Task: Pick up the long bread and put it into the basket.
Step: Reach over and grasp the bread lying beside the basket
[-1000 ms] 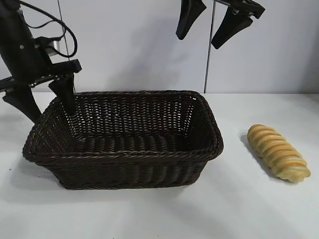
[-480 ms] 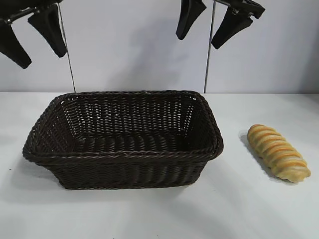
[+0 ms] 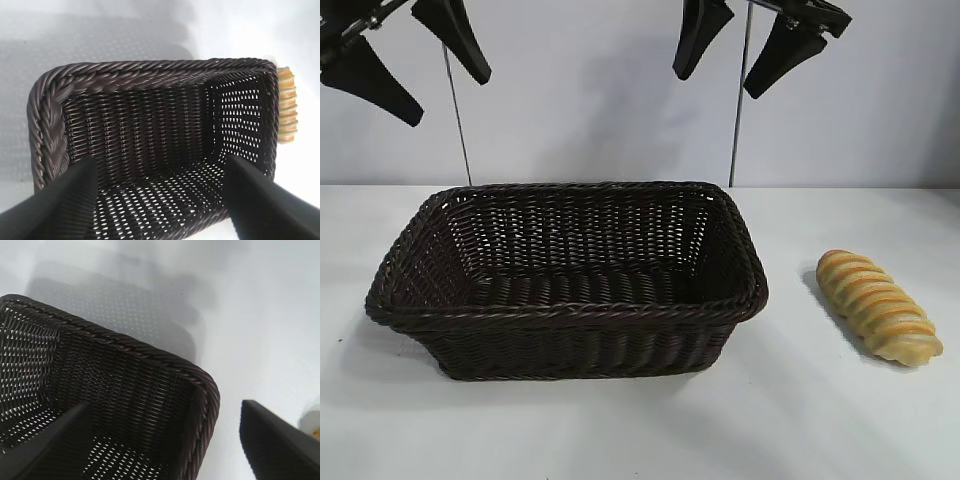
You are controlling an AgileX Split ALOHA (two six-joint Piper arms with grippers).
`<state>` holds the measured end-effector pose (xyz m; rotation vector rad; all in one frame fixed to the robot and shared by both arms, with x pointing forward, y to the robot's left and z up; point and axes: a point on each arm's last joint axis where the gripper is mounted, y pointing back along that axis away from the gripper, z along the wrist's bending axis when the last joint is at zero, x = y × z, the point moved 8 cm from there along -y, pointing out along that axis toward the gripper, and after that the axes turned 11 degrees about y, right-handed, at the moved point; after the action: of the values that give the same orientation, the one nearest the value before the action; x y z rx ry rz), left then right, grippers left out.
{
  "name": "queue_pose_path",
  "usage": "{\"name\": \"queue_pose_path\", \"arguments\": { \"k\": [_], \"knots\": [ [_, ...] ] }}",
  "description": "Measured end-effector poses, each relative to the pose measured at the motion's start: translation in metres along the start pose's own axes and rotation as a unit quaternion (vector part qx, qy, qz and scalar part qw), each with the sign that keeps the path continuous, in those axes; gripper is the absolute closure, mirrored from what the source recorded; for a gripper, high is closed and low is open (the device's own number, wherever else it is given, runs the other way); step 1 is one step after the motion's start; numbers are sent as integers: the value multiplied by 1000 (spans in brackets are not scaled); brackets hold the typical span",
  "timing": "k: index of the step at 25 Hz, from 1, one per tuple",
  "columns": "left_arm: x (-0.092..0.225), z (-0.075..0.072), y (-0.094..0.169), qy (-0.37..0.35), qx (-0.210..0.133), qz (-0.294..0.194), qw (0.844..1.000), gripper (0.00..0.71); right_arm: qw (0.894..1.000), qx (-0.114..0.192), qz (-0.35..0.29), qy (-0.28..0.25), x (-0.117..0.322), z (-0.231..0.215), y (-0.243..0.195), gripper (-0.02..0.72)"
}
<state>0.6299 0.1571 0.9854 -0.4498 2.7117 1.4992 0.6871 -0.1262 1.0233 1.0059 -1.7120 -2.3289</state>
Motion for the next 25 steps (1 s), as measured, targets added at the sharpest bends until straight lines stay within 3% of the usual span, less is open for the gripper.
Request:
{"name": "queue_pose_path", "arguments": {
  "k": [13,17,21,25],
  "knots": [
    [-1,-1,0,1,2,-3,1000,196,1000,8,3,3,1,-3,0,123],
    [-2,-1,0,1,2,-5,1000,196,998,57,19,20,6,-19,1,123],
    [-2,-1,0,1,2,-6,1000,196,991,125,38,22,12,-43,5,123],
    [-2,-1,0,1,2,-6,1000,196,986,162,45,11,16,-60,11,123]
  ]
}}
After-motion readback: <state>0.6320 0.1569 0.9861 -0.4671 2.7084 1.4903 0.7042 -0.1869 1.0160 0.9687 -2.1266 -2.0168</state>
